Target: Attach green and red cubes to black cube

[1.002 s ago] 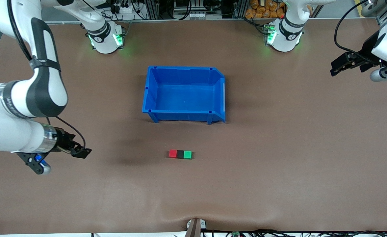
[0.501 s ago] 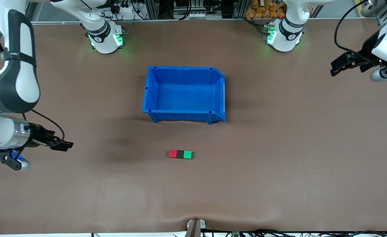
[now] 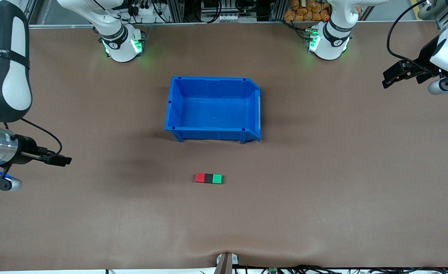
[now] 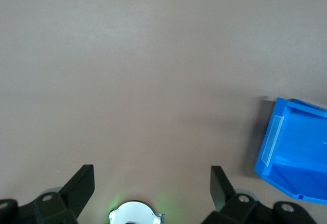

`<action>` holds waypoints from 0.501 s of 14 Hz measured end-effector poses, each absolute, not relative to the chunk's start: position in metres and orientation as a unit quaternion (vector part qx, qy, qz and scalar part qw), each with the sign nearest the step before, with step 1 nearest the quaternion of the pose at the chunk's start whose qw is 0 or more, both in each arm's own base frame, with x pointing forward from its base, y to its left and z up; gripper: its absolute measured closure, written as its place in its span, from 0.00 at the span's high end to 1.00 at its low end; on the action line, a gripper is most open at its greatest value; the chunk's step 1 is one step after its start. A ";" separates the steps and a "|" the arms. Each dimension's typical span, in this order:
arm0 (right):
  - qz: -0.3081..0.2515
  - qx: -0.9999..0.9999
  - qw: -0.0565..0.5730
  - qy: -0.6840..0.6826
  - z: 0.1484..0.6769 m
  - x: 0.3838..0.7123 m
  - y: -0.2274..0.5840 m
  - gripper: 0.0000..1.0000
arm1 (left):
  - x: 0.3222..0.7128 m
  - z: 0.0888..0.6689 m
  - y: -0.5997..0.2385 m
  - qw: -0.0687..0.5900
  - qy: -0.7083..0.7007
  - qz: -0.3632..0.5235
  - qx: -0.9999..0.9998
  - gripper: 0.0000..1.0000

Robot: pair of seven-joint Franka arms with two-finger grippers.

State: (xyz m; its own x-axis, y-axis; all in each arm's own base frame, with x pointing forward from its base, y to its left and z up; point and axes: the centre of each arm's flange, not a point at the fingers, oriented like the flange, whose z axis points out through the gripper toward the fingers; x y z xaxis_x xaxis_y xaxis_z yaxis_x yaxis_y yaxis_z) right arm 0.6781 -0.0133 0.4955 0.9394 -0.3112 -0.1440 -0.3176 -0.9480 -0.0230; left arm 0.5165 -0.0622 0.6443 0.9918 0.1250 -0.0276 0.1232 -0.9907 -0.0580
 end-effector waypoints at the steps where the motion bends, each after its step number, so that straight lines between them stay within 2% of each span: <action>1: 0.068 -0.986 0.023 0.149 0.500 0.676 -0.020 1.00 | 0.517 0.644 -0.062 0.028 -0.062 0.016 -0.998 1.00; 7: 0.063 -0.989 0.018 0.129 0.526 0.663 -0.033 1.00 | 0.517 0.644 -0.062 0.028 -0.062 0.016 -0.998 1.00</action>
State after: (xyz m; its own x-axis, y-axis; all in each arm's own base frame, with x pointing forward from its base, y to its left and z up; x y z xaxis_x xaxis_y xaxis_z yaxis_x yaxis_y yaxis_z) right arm 0.6634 -0.0334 0.5262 0.9586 -0.2538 -0.1294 -0.2583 -0.9659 -0.0189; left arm 0.5167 -0.0623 0.6440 0.9918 0.1248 -0.0281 0.1231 -0.9907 -0.0581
